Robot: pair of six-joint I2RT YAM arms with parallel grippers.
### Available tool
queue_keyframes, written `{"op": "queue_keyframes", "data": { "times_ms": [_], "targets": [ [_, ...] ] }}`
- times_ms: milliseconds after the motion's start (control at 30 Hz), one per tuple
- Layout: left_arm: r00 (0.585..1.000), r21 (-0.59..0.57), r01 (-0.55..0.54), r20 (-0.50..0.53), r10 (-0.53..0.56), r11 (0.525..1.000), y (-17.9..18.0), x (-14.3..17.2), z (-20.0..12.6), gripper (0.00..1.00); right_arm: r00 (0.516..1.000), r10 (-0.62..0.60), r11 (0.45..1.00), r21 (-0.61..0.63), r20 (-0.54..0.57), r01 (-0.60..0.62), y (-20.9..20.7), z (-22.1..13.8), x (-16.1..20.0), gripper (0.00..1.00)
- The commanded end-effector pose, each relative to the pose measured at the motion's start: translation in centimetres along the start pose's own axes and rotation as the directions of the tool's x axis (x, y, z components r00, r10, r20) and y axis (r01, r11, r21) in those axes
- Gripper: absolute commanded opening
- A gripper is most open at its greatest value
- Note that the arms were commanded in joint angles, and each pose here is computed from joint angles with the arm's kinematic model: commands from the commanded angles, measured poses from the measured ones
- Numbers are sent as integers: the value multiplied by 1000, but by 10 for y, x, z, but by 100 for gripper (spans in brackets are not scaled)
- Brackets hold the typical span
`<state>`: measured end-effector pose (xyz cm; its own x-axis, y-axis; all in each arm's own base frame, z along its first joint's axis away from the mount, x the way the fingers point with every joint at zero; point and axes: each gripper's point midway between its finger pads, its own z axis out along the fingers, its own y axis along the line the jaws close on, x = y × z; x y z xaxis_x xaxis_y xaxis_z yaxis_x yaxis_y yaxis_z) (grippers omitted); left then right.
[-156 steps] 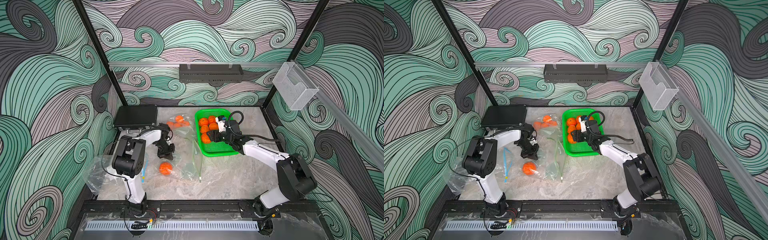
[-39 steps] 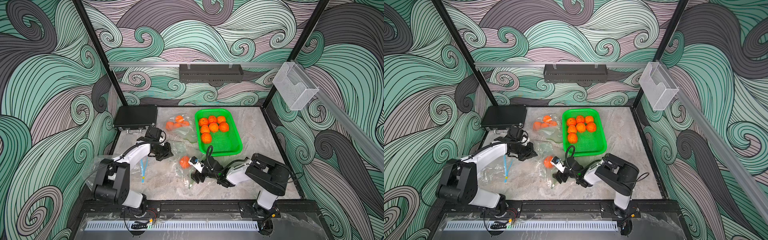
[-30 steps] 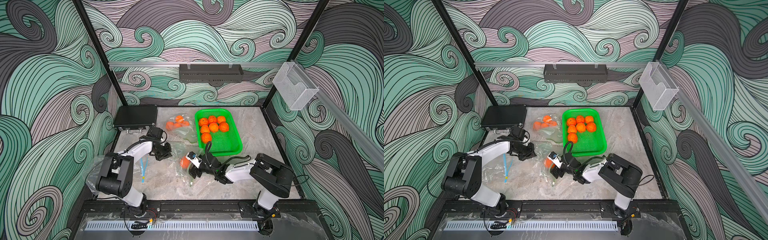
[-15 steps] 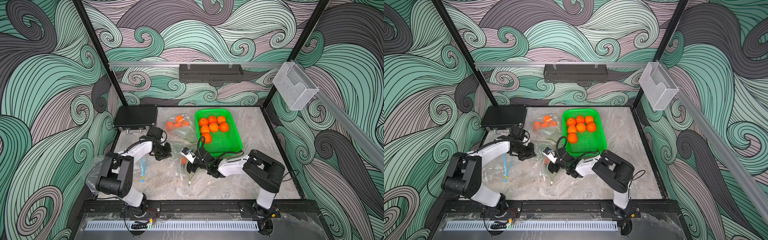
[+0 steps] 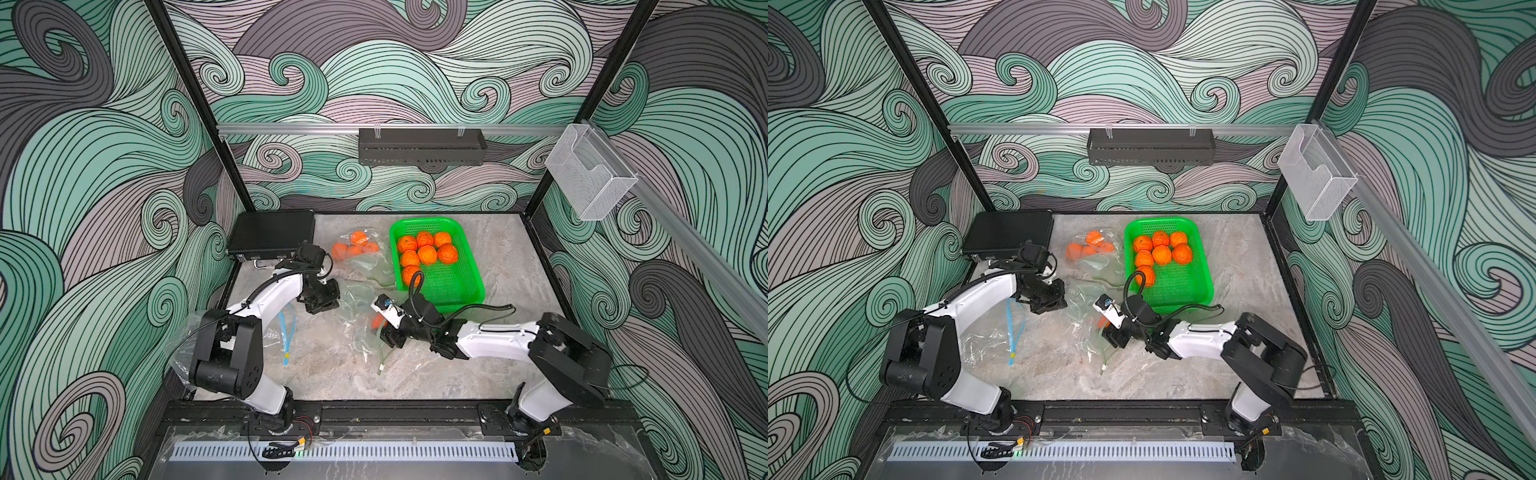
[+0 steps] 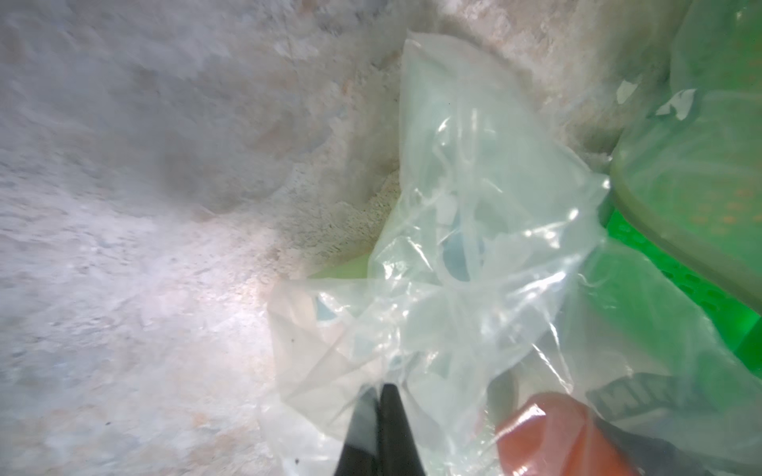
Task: Open the zip-top bag and take out the orange
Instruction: Pick up the orange from the zipper food storage bag, then place the orange in the basket.
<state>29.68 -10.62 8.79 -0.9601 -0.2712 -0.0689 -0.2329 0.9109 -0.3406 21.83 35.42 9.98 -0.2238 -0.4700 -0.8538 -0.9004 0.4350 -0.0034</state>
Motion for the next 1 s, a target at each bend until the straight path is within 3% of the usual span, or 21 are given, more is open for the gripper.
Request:
{"op": "queue_keyframes", "data": {
  "times_ms": [0,233,367,500,733,867,967],
  "targets": [
    [999,-114,-13,-42,8,993,26,3,-11,0,999,40,999,-17,-35,-41,3,-17,15,58],
    [1000,-134,-8,-21,5,991,35,-1,-13,0,992,118,989,-92,37,-114,12,-55,-7,55],
    [1000,-135,2,5,-1,991,37,-7,-21,0,988,129,991,-39,80,-126,-2,-77,-24,56],
    [999,-131,-7,48,13,991,39,-13,-34,0,968,207,975,48,142,-216,-43,-99,-45,56],
    [997,-137,-30,61,39,990,45,-6,-35,0,866,434,831,259,249,-492,-154,-124,-56,57],
    [997,-94,-46,61,52,994,38,-2,-37,0,795,543,720,337,271,-607,-210,-119,-32,57],
    [995,-125,-65,70,74,990,43,-3,-39,0,742,612,649,362,274,-669,-241,-108,-12,58]
  ]
}}
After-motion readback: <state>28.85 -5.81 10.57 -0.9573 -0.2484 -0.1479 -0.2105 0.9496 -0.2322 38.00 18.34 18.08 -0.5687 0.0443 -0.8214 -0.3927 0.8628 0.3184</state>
